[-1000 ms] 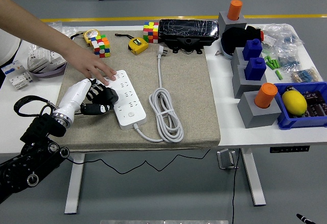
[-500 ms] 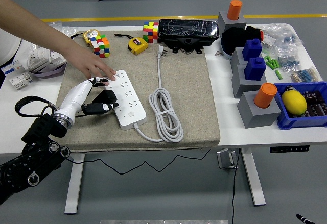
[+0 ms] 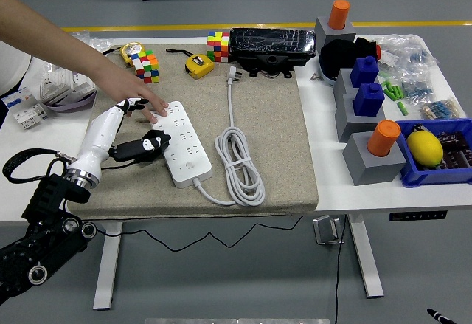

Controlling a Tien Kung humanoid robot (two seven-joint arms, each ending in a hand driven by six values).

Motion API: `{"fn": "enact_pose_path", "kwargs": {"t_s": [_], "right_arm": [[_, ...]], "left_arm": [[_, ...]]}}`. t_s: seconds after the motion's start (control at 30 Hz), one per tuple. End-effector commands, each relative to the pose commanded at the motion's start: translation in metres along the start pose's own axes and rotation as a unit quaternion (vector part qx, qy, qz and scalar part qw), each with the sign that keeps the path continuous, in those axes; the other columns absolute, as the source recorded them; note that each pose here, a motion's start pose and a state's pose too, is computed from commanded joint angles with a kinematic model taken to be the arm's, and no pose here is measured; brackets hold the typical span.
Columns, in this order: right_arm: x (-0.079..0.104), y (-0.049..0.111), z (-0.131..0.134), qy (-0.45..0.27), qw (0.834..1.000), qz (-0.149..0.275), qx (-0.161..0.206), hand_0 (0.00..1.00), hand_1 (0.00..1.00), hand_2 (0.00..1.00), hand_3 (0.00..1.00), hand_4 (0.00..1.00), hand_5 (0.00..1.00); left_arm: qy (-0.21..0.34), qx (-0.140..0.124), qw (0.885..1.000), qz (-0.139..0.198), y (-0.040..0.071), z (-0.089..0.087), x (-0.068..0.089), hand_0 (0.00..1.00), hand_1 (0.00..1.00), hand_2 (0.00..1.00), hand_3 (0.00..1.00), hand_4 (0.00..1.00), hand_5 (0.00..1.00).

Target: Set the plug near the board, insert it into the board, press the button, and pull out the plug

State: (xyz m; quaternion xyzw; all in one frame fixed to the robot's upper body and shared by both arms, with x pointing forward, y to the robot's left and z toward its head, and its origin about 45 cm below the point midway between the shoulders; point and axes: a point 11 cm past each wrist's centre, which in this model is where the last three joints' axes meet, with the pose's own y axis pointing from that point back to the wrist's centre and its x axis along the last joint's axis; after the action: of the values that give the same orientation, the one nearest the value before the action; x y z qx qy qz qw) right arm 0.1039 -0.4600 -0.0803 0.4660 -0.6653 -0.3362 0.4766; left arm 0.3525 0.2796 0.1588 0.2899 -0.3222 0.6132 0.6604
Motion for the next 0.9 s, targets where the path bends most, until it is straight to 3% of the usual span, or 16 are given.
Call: {"fn": "enact_pose_path", "kwargs": {"t_s": [0.1, 0.13, 0.3, 0.33, 0.53, 0.9], "right_arm": [[-0.002, 0.000, 0.000, 0.003, 1.000, -0.002, 0.000, 0.650, 0.646, 0.639, 0.561, 0.982, 0.549], [-0.002, 0.000, 0.000, 0.003, 1.000, -0.002, 0.000, 0.651, 0.646, 0.639, 0.561, 0.982, 0.549], [-0.001, 0.000, -0.001, 0.004, 1.000, -0.002, 0.001, 0.651, 0.646, 0.639, 0.561, 0.982, 0.549], [-0.001, 0.000, -0.002, 0.004, 1.000, -0.001, 0.002, 0.650, 0.646, 0.639, 0.560, 0.982, 0.548], [0.001, 0.000, -0.004, 0.005, 1.000, 0.000, 0.004, 0.651, 0.646, 0.639, 0.560, 0.982, 0.548], [0.002, 0.000, -0.004, 0.006, 1.000, 0.000, 0.003, 0.650, 0.646, 0.639, 0.560, 0.981, 0.548]], "left_arm": [[-0.015, -0.010, 1.000, -0.011, 0.010, 0.001, -0.004, 0.743, 0.782, 0.749, 0.763, 0.947, 0.513], [-0.015, -0.010, 1.000, -0.014, 0.013, 0.001, -0.005, 0.792, 0.812, 0.791, 0.762, 0.800, 0.524], [-0.020, -0.014, 0.999, -0.040, 0.024, 0.001, -0.012, 0.792, 0.812, 0.791, 0.762, 0.800, 0.524], [-0.022, -0.017, 0.998, -0.047, 0.024, 0.001, -0.014, 0.793, 0.804, 0.779, 0.713, 0.748, 0.512], [-0.026, -0.016, 0.997, -0.070, 0.021, 0.002, -0.020, 0.791, 0.800, 0.772, 0.695, 0.728, 0.503], [-0.026, -0.024, 0.996, -0.083, 0.011, 0.012, -0.024, 0.788, 0.794, 0.770, 0.683, 0.712, 0.495]]}}
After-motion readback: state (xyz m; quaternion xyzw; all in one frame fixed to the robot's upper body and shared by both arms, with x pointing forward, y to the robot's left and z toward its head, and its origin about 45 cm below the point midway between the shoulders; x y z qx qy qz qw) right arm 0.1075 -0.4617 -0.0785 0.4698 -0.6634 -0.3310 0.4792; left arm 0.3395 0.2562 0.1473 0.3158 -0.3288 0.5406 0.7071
